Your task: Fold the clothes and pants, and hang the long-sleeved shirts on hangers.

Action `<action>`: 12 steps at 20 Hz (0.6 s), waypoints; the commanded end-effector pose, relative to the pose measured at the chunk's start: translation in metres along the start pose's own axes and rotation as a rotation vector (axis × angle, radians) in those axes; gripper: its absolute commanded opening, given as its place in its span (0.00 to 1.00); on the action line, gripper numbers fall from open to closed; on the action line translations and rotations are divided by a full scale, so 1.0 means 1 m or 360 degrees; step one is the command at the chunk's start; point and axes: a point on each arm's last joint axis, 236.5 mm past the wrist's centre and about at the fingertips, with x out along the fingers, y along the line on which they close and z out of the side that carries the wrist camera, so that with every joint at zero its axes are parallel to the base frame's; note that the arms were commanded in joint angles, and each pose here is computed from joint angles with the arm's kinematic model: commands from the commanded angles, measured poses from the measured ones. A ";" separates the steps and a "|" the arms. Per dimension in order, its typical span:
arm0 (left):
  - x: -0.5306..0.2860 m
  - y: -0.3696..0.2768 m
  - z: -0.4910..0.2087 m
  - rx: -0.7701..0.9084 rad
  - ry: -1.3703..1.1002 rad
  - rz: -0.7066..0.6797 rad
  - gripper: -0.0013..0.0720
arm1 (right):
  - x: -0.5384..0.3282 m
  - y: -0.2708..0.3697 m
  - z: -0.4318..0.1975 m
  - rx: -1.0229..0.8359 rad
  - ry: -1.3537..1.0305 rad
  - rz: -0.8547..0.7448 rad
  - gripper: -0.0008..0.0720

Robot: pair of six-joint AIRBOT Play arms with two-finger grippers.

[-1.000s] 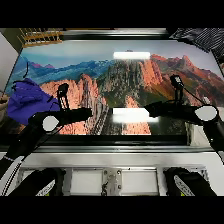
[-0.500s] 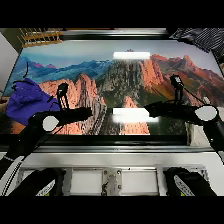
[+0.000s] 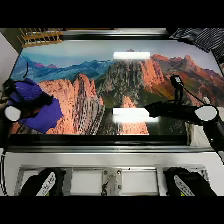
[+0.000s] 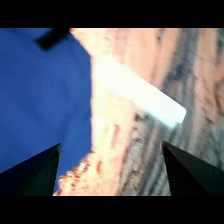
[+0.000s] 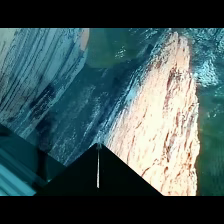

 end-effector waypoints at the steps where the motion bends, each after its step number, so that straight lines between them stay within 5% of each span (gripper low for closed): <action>1: -0.001 0.118 0.011 -0.0402 -0.0089 0.0297 1.00 | 0.000 0.000 0.000 -0.0001 0.0001 0.0001 0.03; 12: 0.078 0.153 -0.052 -0.0550 0.0443 0.0305 1.00 | 0.000 0.000 0.000 0.0000 0.0001 0.0001 0.03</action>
